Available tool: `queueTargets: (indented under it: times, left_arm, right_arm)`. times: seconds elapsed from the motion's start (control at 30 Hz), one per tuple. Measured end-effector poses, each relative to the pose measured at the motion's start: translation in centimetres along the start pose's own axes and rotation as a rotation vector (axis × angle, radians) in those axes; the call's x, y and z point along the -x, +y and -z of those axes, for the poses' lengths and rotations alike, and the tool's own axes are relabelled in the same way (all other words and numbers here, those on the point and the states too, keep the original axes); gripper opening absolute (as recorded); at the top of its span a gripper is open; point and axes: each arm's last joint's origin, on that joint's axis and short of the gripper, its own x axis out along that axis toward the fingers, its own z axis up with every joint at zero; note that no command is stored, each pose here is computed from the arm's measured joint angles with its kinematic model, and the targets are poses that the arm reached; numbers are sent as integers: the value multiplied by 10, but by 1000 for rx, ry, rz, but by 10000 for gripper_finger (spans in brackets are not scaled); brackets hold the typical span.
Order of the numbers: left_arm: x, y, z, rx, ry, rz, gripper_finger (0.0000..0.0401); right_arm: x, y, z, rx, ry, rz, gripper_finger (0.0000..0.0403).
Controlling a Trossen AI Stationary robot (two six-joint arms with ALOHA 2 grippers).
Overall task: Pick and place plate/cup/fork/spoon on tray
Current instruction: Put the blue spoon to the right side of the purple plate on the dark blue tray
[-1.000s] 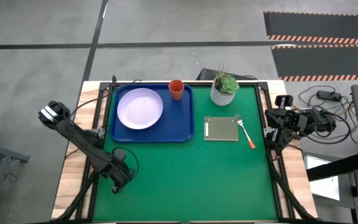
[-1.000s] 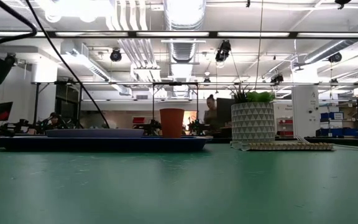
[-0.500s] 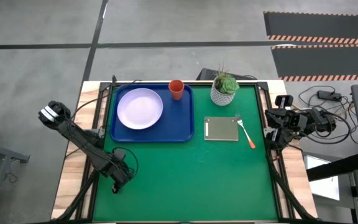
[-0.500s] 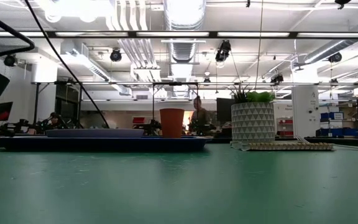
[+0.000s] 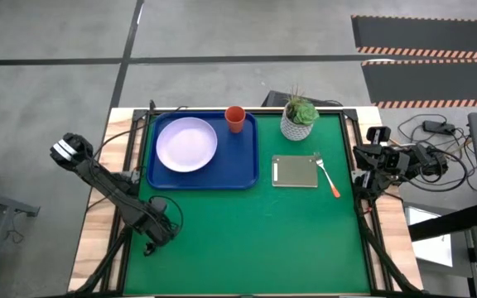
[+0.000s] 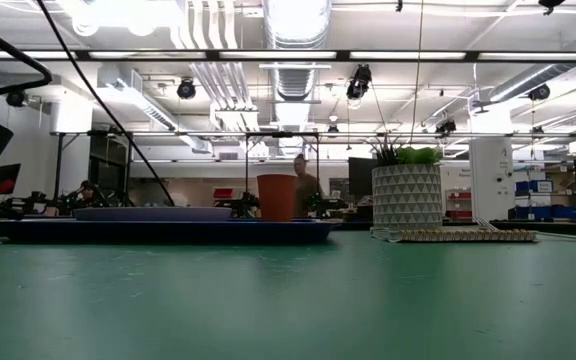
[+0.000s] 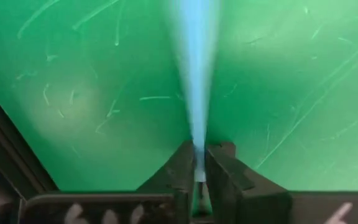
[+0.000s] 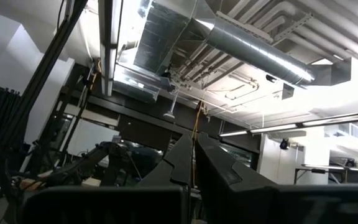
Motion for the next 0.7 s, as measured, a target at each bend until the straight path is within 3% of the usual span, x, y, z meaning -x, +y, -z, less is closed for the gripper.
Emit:
queueTargets:
  times: [0.3,0.57,0.7]
  left_arm:
    - [18,-14,6,-59,6,51,3]
    - [59,-44,19,-296,-54,238,1]
    - [85,-65,22,-423,-166,341,1]
  right_arm:
    - [0,0,0,0,0,0,9]
    - [0,0,0,-43,-1,4,9]
    - [-2,-13,-8,-235,117,232,9]
